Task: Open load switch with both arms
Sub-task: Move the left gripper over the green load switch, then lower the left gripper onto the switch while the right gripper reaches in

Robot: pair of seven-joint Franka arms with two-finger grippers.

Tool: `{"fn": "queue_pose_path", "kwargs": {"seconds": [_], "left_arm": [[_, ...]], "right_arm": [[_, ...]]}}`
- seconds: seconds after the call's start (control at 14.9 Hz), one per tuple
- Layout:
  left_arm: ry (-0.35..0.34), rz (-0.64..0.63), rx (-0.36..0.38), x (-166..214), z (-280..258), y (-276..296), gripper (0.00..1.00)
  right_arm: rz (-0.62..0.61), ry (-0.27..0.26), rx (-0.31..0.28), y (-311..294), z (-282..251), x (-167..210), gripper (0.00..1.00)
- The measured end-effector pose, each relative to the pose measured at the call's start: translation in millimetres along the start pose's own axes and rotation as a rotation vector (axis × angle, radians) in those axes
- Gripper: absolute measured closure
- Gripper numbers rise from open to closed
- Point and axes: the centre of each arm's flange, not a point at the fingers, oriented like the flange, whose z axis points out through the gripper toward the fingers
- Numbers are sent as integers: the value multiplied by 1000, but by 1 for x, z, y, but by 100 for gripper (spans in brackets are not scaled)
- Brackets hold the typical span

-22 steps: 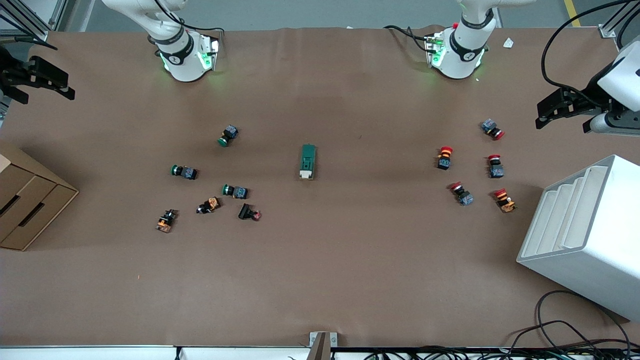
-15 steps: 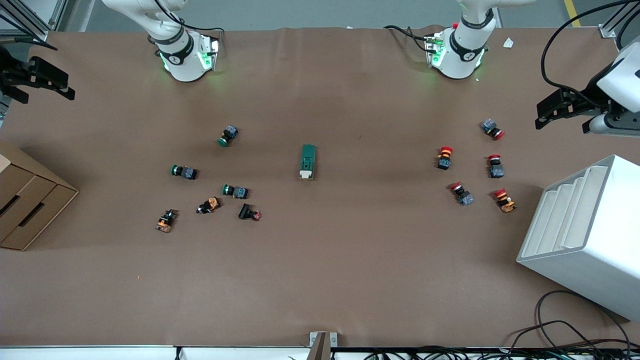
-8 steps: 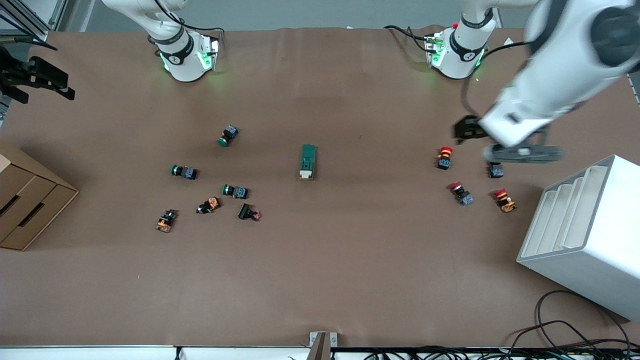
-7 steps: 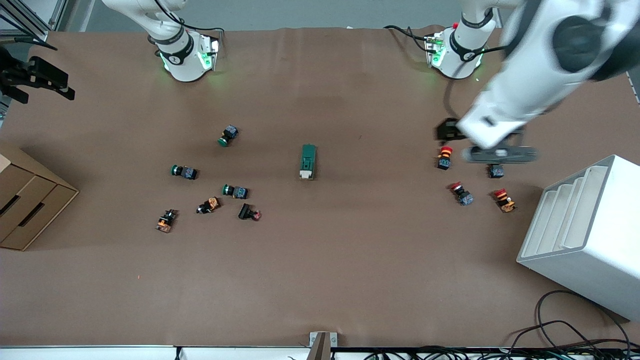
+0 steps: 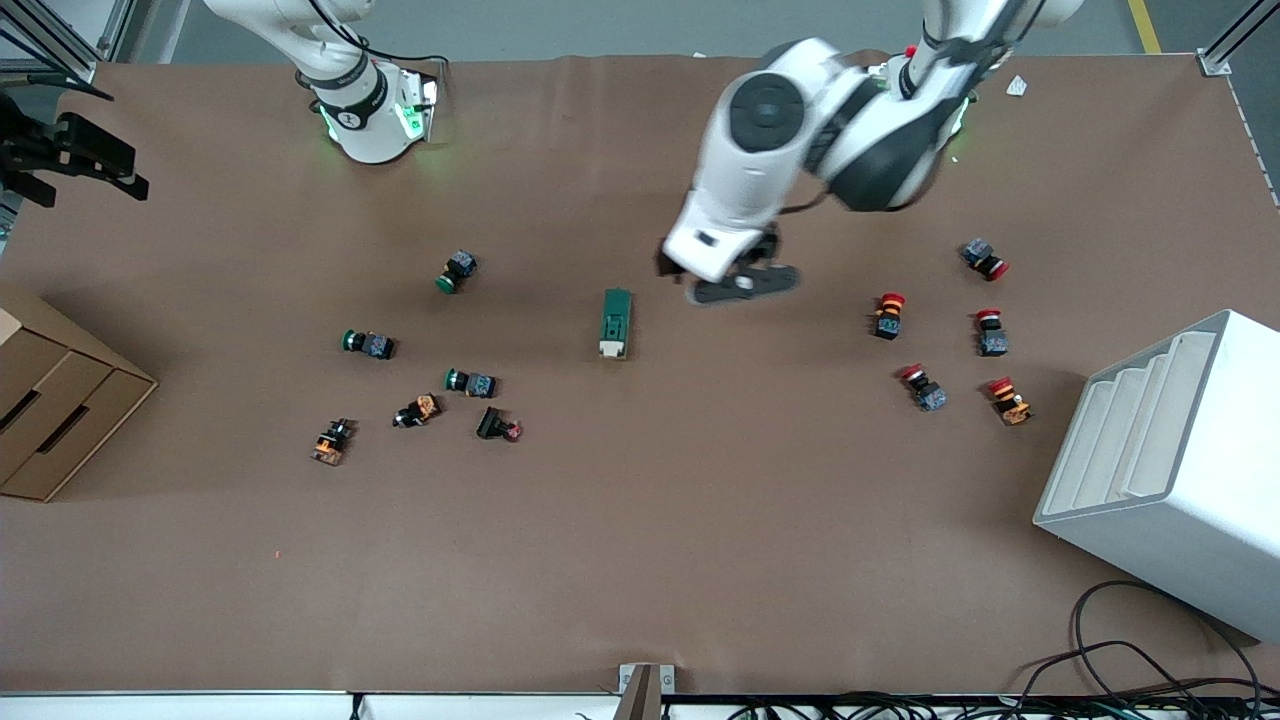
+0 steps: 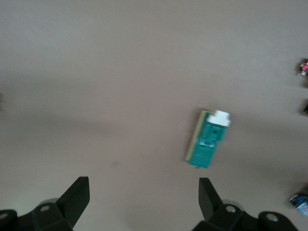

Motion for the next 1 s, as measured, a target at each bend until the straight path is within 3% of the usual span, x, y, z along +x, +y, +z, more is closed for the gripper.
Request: {"fn": "queue_pose_path", "kwargs": {"seconds": [0.2, 0.67, 0.8, 1.0], "left_arm": [[86, -18, 29, -47, 56, 43, 0], [332, -56, 96, -127, 154, 81, 2], [400, -46, 109, -145, 179, 83, 2], [487, -15, 110, -173, 211, 84, 2]], "right_arm": [[6, -39, 3, 3, 19, 14, 0], [81, -263, 31, 53, 146, 86, 0], [105, -270, 37, 68, 157, 91, 0], [157, -233, 35, 61, 154, 97, 0]]}}
